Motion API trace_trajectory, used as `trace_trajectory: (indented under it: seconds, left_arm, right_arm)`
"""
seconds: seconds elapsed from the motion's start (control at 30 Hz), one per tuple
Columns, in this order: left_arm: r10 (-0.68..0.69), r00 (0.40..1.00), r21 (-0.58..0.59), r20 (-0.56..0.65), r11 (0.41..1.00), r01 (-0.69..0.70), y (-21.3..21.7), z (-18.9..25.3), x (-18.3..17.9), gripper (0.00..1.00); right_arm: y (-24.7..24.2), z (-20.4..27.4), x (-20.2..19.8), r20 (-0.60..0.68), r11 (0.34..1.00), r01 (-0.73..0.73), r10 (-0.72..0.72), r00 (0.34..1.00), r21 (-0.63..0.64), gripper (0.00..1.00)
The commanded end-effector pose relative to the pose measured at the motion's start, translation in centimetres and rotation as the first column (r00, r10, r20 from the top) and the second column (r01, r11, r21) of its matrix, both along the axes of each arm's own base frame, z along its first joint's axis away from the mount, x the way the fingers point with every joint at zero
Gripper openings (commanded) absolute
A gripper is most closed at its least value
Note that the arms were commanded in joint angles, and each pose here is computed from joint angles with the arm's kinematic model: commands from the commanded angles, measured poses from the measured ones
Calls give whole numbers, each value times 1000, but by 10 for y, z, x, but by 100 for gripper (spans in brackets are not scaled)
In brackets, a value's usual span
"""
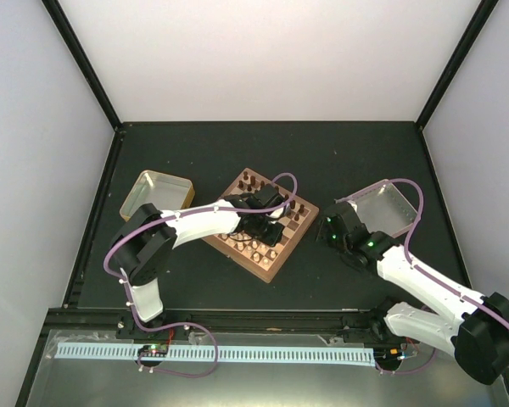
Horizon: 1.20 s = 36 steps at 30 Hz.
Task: Set up the chess pieces on the board
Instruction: Pick up the chess piece from the chessboard, then place the chess piece on the chessboard.
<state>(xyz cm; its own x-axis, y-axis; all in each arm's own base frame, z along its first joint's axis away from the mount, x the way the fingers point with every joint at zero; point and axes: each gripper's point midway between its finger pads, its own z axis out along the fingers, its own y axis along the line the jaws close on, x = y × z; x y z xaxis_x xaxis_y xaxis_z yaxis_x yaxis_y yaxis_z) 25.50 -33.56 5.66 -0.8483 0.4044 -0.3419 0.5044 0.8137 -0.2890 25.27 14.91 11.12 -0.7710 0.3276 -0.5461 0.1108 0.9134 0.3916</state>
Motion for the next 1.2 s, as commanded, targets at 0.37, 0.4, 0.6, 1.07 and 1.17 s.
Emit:
trace_trajectory:
  seconds: [0.37, 0.4, 0.6, 1.07, 1.17]
  left_arm:
    - [13, 994, 27, 111, 999, -16, 5, 23, 14, 7]
    - [27, 991, 32, 133, 999, -31, 9, 29, 18, 7]
    - [147, 959, 59, 242, 984, -166, 53, 60, 47, 7]
    - [479, 861, 92, 170, 862, -498, 182, 25, 88, 7]
    - [492, 858, 99, 148, 856, -508, 189, 14, 89, 7]
  right_arm:
    - [2, 10, 6, 29, 999, 15, -16, 999, 31, 38]
    - [1, 10, 5, 29, 999, 15, -16, 999, 30, 38]
    - [2, 10, 5, 31, 999, 12, -13, 999, 38, 38]
    - [10, 4, 6, 11, 999, -15, 14, 1000, 49, 38]
    - [12, 3, 6, 5, 999, -19, 19, 1000, 50, 38]
